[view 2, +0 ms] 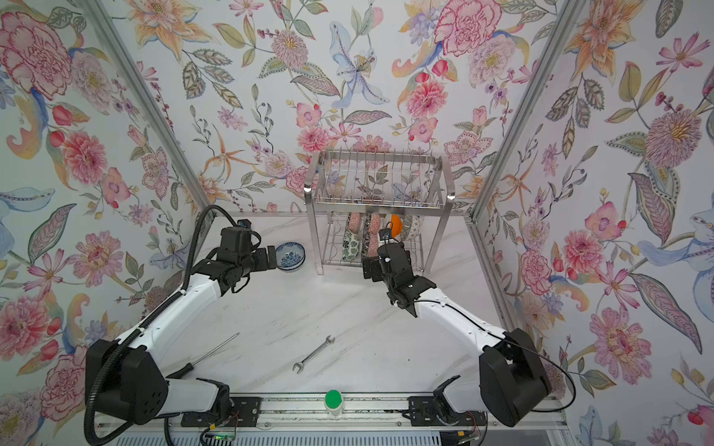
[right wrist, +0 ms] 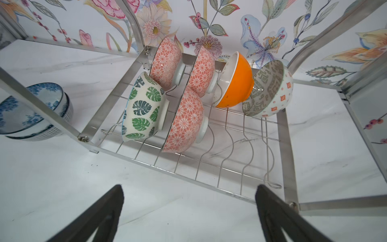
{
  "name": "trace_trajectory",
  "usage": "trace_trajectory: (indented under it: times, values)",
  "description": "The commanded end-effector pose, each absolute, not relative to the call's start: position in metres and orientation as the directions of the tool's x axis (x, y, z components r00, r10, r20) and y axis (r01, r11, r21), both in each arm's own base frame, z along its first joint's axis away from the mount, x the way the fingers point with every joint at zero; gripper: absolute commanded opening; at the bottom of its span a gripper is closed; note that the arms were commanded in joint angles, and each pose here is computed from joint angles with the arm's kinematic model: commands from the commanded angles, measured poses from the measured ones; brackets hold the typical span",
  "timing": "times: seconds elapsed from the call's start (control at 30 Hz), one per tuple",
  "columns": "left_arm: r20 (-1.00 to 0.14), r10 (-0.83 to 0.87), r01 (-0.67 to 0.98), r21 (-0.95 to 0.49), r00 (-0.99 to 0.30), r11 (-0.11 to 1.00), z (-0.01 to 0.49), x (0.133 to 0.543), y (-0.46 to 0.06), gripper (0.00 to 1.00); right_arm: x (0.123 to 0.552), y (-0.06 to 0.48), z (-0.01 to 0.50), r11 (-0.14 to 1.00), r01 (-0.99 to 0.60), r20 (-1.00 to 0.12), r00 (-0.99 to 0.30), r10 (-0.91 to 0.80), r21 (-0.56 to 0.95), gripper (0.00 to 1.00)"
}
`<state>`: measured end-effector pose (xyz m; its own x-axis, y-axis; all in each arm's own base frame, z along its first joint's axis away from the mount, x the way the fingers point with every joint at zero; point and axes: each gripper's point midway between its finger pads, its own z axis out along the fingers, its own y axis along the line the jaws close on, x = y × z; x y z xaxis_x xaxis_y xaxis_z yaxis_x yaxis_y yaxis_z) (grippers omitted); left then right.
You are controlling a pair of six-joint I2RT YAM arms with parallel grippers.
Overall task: Load bowls into a dish rack
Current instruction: Place the bowl in the dish rack, then move the stack of bowls to the top-left of the table.
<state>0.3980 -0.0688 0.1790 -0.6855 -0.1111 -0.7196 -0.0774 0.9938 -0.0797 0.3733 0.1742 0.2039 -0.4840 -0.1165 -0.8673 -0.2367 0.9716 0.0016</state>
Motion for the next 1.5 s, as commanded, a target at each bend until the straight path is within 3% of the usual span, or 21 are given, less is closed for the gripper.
trace_trajectory:
  times: [0.0,0.23,0.73,1.23,1.37,1.47]
  values:
    - [-0.7,-0.157,-0.092,-0.129,-0.697,0.987,0.159,0.408,-0.074,0.99,0.346,0.174,0.19,0.944,-0.318,-0.805,-0.58,-0.123,0.084,0.99]
    - [-0.693,-0.168,-0.085,-0.152,-0.702,0.985,0.132,0.436,-0.078,0.98,0.336,0.16,0.212,0.941,-0.33,-0.818,-0.56,-0.134,0.071,0.99]
    - [-0.654,-0.2,-0.112,-0.175,-0.729,0.978,0.096,0.466,-0.072,0.71,0.34,0.145,0.226,0.953,-0.3,-0.823,-0.552,-0.132,0.049,0.99]
    - [-0.648,-0.188,-0.109,-0.16,-0.738,0.981,0.087,0.485,-0.074,0.3,0.342,0.141,0.225,0.955,-0.291,-0.82,-0.558,-0.129,0.048,0.99]
    - [-0.65,-0.183,-0.111,-0.15,-0.738,0.982,0.089,0.486,-0.073,0.15,0.343,0.141,0.223,0.956,-0.29,-0.817,-0.563,-0.129,0.048,0.99]
    - [-0.653,-0.178,-0.114,-0.14,-0.736,0.984,0.091,0.487,-0.071,0.1,0.343,0.141,0.223,0.955,-0.291,-0.815,-0.565,-0.128,0.052,0.99]
